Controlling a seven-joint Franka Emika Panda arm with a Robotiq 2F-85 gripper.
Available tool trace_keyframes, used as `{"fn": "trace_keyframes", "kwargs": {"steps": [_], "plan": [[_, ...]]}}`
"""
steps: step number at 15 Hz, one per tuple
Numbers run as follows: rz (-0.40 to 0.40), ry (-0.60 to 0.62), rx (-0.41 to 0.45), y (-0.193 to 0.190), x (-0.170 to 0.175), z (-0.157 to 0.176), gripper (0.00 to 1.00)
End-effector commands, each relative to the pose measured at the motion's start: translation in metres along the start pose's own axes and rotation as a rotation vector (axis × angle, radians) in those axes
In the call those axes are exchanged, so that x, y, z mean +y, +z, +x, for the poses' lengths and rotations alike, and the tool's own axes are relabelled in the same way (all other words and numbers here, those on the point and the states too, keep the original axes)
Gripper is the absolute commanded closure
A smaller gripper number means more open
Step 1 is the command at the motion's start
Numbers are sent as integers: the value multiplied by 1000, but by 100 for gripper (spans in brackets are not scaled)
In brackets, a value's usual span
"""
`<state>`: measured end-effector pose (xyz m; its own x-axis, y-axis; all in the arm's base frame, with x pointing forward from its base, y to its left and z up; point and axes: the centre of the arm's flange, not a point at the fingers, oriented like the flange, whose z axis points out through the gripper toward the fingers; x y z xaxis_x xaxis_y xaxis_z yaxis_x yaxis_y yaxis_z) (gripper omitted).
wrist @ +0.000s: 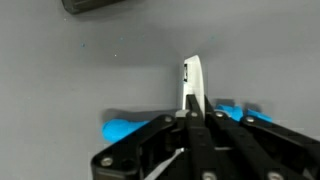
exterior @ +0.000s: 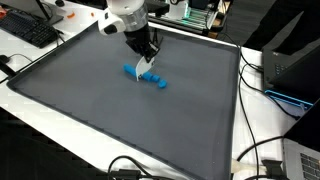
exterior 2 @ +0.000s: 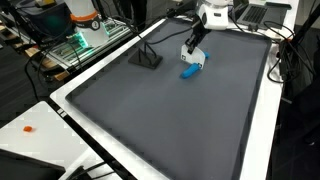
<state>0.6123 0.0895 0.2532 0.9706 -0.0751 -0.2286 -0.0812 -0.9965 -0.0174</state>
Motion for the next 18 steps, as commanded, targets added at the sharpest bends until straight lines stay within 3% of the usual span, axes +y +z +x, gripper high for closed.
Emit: {"fn": "trace_keyframes", "kwargs": {"steps": [1, 18], "plan": [[-19, 4, 9, -16, 9, -7, 99], [5, 36, 55, -48, 33, 7, 99]]}}
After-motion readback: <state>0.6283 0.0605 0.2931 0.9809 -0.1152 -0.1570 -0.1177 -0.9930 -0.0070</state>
